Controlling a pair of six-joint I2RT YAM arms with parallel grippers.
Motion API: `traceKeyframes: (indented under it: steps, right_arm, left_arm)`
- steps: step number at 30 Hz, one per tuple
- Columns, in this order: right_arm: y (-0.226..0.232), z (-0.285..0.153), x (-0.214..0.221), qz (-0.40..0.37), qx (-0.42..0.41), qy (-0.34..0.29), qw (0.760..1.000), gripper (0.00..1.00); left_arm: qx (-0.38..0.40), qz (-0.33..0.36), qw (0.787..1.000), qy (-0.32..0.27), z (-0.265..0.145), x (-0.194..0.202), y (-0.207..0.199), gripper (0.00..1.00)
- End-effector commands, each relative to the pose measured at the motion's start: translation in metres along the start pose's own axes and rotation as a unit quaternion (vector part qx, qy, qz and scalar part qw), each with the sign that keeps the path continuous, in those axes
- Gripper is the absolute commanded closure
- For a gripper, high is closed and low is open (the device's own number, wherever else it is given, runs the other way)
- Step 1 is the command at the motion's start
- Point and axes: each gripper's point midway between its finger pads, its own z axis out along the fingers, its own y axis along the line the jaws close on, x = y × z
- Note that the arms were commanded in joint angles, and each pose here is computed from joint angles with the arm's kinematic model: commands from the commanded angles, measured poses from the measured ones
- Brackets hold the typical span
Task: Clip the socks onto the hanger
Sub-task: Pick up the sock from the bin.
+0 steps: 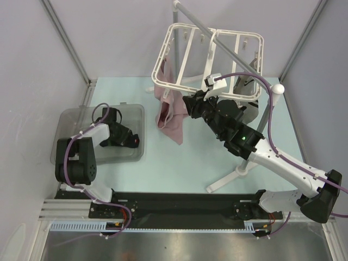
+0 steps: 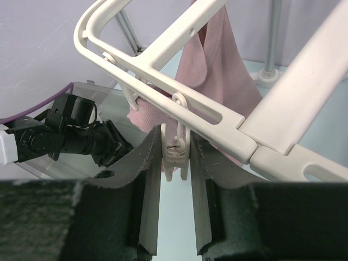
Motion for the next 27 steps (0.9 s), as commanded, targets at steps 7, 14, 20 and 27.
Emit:
traceKeyframes:
  steps: [7, 14, 20, 27]
  right_arm:
    - [0.007, -0.007, -0.012, 0.017, -0.013, -0.016, 1.000, 1.00]
    - [0.011, -0.004, -0.007, 0.017, -0.019, -0.011, 1.000, 1.00]
    - [0.016, -0.003, -0.009, 0.023, -0.029, -0.016, 0.999, 1.00]
    - [0.020, -0.003, -0.011, 0.028, -0.037, -0.018, 0.999, 1.00]
  left_arm:
    - [0.027, -0.007, 0.999, -0.022, -0.013, -0.013, -0.005, 1.00]
    - [0.179, 0.046, 0.980, -0.068, -0.104, -0.013, -0.042, 1.00]
    - [0.289, 0.015, 0.957, -0.024, -0.190, 0.032, -0.055, 1.00]
    - [0.351, -0.038, 0.930, 0.105, -0.232, 0.105, -0.066, 1.00]
